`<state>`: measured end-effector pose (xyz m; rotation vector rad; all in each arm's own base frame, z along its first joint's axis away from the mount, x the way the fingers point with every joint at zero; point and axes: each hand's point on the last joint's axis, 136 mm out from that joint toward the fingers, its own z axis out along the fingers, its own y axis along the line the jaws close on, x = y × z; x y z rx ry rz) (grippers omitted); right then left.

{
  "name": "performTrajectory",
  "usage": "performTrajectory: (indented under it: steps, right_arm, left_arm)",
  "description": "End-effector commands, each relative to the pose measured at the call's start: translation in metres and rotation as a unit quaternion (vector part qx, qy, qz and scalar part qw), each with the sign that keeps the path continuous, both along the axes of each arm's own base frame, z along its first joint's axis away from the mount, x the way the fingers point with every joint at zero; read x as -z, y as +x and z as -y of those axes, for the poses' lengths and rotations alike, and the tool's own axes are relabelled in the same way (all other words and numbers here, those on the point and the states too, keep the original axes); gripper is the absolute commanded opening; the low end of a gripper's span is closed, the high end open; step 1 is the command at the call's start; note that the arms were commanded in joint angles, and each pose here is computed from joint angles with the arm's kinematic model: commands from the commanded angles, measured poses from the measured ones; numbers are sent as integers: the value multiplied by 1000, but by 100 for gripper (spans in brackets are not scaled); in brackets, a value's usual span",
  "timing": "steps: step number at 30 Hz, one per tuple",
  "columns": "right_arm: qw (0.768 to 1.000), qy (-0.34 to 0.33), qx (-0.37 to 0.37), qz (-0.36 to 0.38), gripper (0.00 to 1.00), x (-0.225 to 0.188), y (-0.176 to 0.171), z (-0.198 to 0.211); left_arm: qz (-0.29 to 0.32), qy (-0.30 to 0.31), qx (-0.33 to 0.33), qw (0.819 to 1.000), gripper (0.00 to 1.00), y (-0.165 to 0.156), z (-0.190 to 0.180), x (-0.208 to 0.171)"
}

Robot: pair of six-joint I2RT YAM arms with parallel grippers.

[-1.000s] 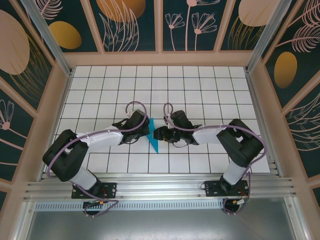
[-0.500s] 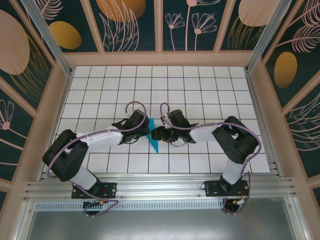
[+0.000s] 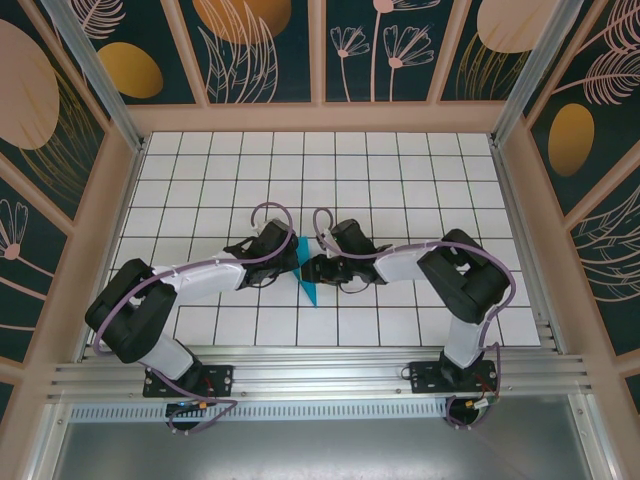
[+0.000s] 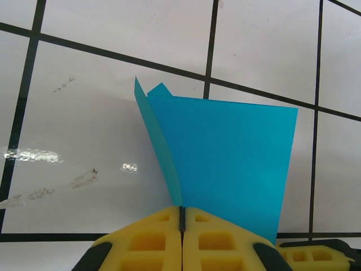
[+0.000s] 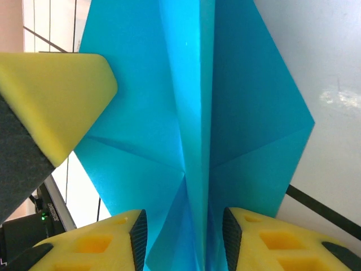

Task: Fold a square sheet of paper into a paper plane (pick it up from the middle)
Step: Turn over a paper plane at the center of the table, then move a paper plane to the center of the table.

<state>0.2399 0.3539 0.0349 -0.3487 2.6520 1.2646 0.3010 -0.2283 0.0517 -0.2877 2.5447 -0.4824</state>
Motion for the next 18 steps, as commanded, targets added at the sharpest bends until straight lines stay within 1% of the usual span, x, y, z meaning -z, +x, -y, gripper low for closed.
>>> performTrajectory:
  steps: [1,7,11,13,15,16,18]
  right_arm:
    - [1000,-18,-13,11,39,5,0,-5]
    - [999,-26,-12,22,28,5,1,-5]
    - [999,-36,-6,33,14,0,6,-3]
    - [998,-39,0,44,9,-9,9,-2]
    - [996,-59,19,64,6,-18,18,5]
    - [994,-77,34,74,5,-21,24,11]
    - [985,-123,67,95,5,-27,37,27]
  left_arm:
    - [5,-2,-2,1000,8,2,-3,-3]
    - [5,-5,-2,1000,10,2,-2,-4]
    - [8,-19,1,1000,16,3,2,-11]
    - [14,-38,6,999,20,4,8,-22]
    - [27,-57,5,998,27,6,11,-38]
    - [41,-66,0,997,33,8,11,-50]
    - [80,-86,-21,993,41,11,3,-75]
